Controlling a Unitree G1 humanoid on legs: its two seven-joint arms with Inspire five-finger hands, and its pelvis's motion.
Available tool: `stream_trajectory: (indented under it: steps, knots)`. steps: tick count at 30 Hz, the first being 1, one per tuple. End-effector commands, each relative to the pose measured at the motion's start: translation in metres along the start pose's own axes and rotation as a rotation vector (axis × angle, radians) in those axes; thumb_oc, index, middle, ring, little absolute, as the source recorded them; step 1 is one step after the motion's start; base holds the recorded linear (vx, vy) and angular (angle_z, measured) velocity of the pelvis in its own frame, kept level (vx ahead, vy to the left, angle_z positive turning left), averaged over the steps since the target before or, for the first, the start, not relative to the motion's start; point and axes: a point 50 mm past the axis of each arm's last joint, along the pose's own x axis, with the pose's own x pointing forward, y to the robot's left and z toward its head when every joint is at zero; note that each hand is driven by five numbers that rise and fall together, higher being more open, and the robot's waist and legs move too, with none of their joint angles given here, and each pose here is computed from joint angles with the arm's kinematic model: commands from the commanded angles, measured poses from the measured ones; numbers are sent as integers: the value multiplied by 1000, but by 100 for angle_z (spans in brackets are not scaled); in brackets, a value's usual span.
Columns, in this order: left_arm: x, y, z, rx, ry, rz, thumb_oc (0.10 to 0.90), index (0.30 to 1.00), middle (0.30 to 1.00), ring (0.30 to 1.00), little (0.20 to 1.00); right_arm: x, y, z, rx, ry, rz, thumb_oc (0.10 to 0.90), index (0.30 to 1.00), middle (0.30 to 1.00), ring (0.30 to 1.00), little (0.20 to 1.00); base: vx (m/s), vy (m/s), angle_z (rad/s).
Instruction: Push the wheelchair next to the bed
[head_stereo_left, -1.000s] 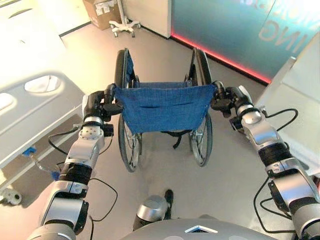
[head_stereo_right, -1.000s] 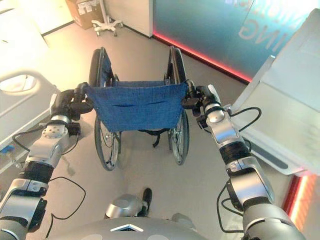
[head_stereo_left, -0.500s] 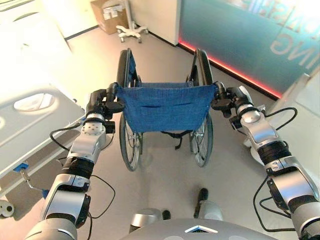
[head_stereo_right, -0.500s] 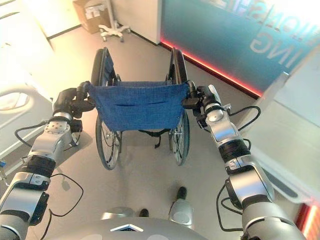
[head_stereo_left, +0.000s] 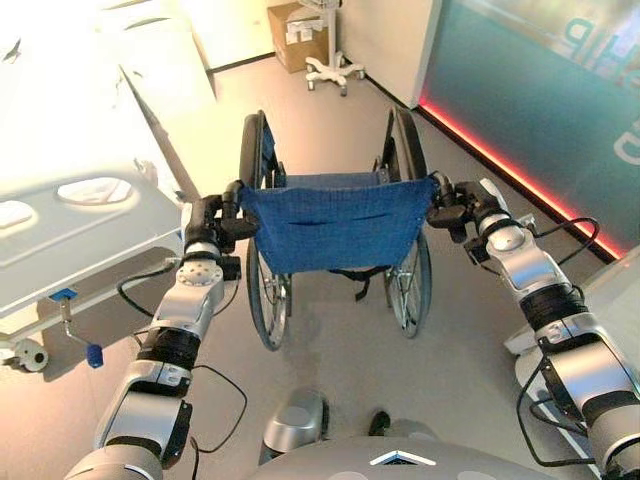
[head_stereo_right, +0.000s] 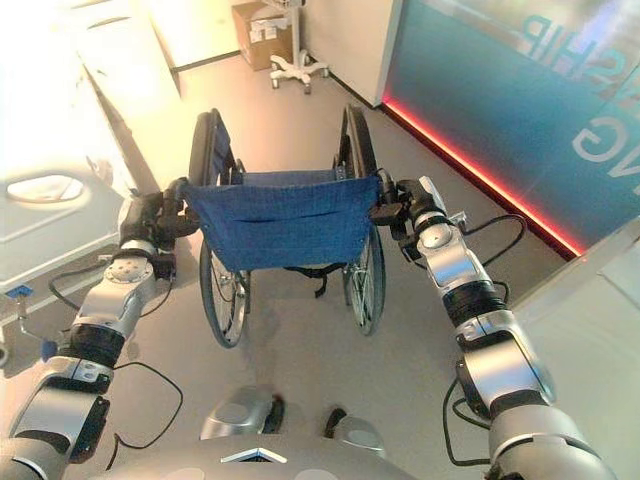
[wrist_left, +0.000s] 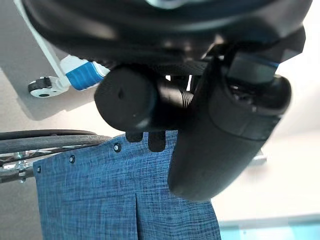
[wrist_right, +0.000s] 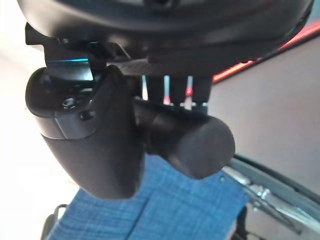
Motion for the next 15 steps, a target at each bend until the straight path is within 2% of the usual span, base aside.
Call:
stream_trajectory:
  steps: [1,5,10,15]
  knots:
    - [-12,-22,0,62,-105,-159,400,300,300,300,300,-2,-22,7,-320,-99,-13,400,300,300,300,300,559,-92,-17]
    - [-14,-10,0,63,-114,-142,400,300,300,300,300,0,-32,9,-317,-107,1,400,300,300,300,300,539,-43,-45]
    - [-18,5,-5,117,-103,-139,400,300,300,300,300,-4,-17,-7,-270,-88,60,400,300,300,300,300,568,39,-31]
    - [-15,6,-1,137,-112,-149,400,300,300,300,300,-7,-11,-10,-256,-88,65,400,300,300,300,300,387,-64,4]
